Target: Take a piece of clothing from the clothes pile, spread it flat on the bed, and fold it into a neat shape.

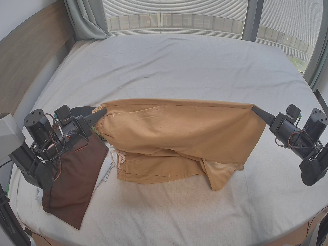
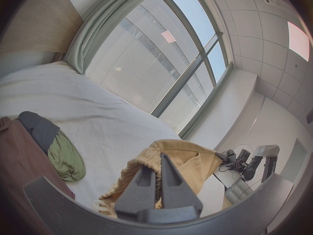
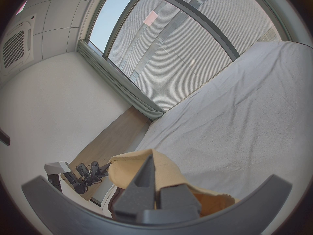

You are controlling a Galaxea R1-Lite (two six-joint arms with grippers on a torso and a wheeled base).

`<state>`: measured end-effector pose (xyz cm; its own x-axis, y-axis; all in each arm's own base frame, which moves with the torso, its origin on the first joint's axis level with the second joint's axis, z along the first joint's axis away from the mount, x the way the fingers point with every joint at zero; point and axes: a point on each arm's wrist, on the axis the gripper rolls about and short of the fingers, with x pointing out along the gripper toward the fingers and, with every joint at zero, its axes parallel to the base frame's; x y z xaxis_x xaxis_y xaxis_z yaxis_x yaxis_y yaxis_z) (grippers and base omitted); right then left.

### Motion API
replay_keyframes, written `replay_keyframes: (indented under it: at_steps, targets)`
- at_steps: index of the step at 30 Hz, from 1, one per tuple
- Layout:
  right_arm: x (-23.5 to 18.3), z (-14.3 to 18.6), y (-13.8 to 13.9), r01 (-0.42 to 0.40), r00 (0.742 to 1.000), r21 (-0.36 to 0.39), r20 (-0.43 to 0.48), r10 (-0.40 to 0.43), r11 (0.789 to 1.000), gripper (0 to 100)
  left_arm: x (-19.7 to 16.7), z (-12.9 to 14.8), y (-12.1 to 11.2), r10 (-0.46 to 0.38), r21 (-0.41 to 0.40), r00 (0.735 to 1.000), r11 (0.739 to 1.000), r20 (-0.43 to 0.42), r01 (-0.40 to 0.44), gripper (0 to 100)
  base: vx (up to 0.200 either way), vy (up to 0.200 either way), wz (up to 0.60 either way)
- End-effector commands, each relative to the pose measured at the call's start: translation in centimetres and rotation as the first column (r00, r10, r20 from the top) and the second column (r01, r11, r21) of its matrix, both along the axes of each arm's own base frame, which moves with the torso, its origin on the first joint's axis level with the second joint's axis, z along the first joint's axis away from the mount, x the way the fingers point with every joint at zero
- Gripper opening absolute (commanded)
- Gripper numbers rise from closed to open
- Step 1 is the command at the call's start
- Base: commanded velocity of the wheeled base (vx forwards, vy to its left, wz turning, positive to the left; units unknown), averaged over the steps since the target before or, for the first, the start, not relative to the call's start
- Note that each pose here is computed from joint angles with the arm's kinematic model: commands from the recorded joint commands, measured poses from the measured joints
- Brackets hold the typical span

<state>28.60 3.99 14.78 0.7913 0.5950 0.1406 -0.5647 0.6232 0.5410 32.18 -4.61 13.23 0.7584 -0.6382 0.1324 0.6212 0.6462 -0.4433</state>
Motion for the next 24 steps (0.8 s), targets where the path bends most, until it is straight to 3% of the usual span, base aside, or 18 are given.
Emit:
replay_keyframes:
  at_steps: [1, 15, 24]
  targets:
    - [0.0, 0.0, 0.0, 0.001, 1.000, 0.000, 0.003, -0.001, 1.000, 0, 0.1, -0.1, 0.0, 0.000, 0.000, 1.000, 1.000, -0.002, 0.000, 0, 0.000, 0.000, 0.00]
    - [0.1, 0.2, 0.3, -0.007, 1.000, 0.000, 0.011, 0.007, 1.000, 0, 0.4, 0.2, -0.2, -0.003, 0.000, 1.000, 1.000, 0.015, 0.003, 0, 0.000, 0.000, 0.00]
    - [3.3, 0.6, 1.0, -0.005, 0.998, 0.010, 0.065, 0.004, 1.000, 0, 3.6, -0.4, -0.5, 0.090, -0.034, 0.995, 0.996, 0.040, -0.088, 0, 0.000, 0.000, 0.00]
